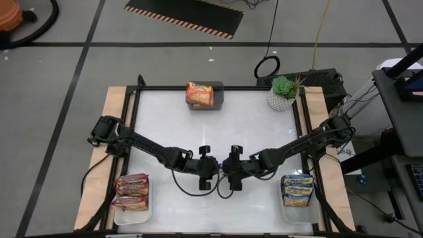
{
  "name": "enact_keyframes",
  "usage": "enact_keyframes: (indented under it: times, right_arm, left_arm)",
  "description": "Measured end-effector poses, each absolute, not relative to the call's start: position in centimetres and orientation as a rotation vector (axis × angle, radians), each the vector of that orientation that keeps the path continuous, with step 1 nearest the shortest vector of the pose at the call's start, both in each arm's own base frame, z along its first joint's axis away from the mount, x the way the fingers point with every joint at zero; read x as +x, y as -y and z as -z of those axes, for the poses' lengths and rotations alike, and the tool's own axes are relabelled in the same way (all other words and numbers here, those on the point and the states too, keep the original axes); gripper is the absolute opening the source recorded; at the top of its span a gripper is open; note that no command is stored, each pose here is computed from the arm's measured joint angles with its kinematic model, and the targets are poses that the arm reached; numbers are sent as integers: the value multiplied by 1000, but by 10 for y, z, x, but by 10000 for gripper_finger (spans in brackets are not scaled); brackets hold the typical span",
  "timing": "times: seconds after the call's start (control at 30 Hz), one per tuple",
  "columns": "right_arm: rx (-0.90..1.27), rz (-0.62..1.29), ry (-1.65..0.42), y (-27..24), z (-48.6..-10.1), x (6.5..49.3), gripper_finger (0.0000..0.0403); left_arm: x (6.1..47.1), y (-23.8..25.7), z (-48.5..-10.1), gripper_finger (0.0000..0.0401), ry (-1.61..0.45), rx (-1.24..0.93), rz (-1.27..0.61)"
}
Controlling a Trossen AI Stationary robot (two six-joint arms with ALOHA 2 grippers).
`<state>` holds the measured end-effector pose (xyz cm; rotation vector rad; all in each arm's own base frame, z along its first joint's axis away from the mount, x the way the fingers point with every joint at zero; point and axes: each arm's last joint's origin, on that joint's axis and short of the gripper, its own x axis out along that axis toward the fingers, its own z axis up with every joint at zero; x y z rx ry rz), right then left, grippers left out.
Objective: Sort Maruchan noodles
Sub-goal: Put the blue noodle pack into the gray bin
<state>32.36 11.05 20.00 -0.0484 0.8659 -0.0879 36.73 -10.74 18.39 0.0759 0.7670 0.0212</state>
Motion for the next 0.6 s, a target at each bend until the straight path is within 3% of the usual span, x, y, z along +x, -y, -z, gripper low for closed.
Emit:
enact_keyframes:
  times: [0.17, 0.5, 0.6]
  right_arm:
    - [-6, 86, -895, -104, -197, 324, 223]
    - [-3, 44, -896, -105, -201, 323, 119]
    - [-2, 35, -892, -105, -203, 322, 107]
  left_arm:
    - [367, 107, -183, 138, -773, 80, -21]
    - [367, 108, -183, 138, -771, 81, -18]
    - [367, 112, -184, 146, -760, 82, -9]
